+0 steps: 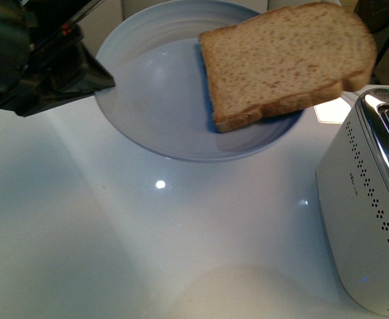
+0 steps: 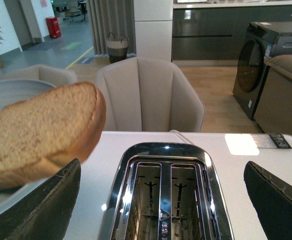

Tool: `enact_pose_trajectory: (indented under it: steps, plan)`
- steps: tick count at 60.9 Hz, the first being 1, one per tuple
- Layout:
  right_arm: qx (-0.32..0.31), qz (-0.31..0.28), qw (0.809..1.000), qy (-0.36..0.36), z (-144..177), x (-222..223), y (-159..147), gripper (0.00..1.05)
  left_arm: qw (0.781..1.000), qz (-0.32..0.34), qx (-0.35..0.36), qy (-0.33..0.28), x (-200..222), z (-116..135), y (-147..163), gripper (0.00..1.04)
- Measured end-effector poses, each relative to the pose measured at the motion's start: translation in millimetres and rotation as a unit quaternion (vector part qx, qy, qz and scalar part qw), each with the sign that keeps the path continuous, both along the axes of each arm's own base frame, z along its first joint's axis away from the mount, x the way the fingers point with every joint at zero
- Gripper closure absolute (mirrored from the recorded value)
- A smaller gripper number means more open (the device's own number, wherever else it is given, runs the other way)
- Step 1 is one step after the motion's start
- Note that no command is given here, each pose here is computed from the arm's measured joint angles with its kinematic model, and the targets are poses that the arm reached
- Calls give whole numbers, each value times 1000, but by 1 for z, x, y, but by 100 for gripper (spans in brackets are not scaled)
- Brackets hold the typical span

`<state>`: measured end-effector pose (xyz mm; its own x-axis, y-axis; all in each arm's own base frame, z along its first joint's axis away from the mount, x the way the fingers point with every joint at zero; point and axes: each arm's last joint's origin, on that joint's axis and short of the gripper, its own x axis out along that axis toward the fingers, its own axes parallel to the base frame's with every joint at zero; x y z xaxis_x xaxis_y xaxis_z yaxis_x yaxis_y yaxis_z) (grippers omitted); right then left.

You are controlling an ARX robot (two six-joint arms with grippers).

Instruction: Left arm holds plate, right arm toasts bread

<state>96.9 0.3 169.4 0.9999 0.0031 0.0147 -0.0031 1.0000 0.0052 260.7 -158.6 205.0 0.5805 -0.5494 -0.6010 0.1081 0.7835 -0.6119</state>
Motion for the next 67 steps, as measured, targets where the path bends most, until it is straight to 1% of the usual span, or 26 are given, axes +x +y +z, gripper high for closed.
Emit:
enact_pose_trajectory:
  steps: [4,35,37,40,44,50,57,67]
  plan:
    - [0,0,1000,0,0,0,0,9,1000,3,-8,-4,-2,5,0,102]
    - [0,0,1000,0,0,0,0,9,1000,6,-10,-1,-2,4,0,102]
    - [13,-13,1000,17,-1,0,0,9,1000,6,-10,-1,-2,4,0,102]
    - [39,-42,996,64,-4,0,-1,9,1000,6,-10,-1,-2,4,0,102]
    - [70,-53,992,92,-7,2,-1,9,1000,7,-9,0,-2,4,0,102]
    - [96,-54,990,89,-4,2,-2,9,1000,7,-9,0,-3,3,0,102]
    - [122,-50,989,71,11,1,-4,9,1000,7,-9,0,-2,3,0,102]
    - [191,-31,979,62,28,5,-7,9,1000,8,-9,0,-3,3,0,102]
